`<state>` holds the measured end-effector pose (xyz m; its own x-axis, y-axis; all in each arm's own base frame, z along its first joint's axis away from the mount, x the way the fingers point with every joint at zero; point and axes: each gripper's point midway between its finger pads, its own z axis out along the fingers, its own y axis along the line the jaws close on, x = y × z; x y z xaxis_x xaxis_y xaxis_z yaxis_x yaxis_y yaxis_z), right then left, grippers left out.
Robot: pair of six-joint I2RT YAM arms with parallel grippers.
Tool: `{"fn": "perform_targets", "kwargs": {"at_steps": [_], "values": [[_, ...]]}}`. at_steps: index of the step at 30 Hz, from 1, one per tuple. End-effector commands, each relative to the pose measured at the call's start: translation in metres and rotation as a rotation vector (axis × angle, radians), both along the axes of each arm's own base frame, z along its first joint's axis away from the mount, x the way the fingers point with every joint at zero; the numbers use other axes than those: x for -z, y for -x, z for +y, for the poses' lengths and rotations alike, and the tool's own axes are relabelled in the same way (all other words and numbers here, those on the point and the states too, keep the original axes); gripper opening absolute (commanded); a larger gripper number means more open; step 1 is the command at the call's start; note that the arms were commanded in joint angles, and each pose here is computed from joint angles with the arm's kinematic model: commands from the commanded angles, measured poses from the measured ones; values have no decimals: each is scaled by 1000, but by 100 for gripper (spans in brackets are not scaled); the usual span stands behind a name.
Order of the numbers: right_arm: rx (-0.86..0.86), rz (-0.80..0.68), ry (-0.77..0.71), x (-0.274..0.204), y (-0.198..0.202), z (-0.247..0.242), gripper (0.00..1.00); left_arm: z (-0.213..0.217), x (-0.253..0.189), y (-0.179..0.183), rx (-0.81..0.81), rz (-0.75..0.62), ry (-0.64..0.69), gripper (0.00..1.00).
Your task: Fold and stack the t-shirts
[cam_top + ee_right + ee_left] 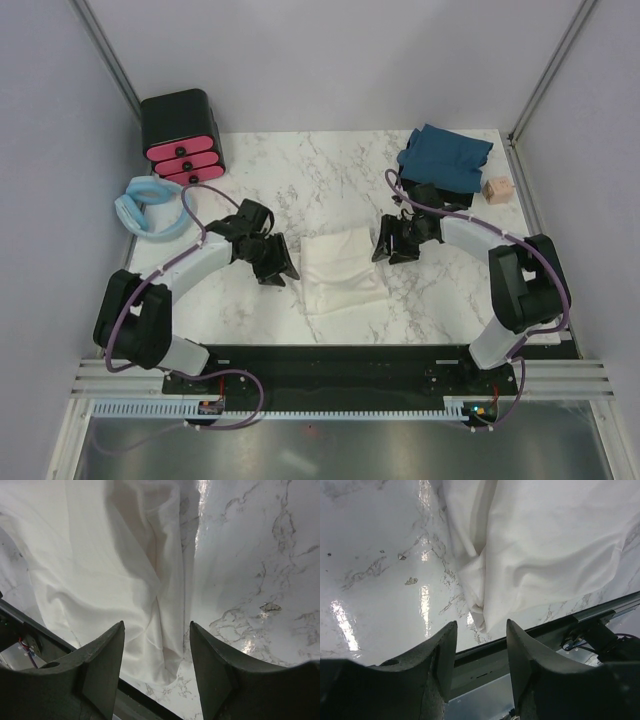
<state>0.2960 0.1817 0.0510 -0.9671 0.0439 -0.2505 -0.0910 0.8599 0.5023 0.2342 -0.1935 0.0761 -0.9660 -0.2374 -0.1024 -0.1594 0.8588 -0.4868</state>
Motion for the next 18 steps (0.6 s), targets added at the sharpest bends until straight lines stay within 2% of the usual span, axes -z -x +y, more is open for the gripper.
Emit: {"fn": "perform_targets", "kwargs": {"at_steps": [1,5,18], "values": [[-16,-32,-61,-2,-8,8,63,-3,-10,1,-98,5,47,52],[-13,0,-76,4,-7,12,64,0,-3,5,-147,37,32,57],[12,100,-57,36,2,10,63,2,21,3,-190,124,-30,56]]}}
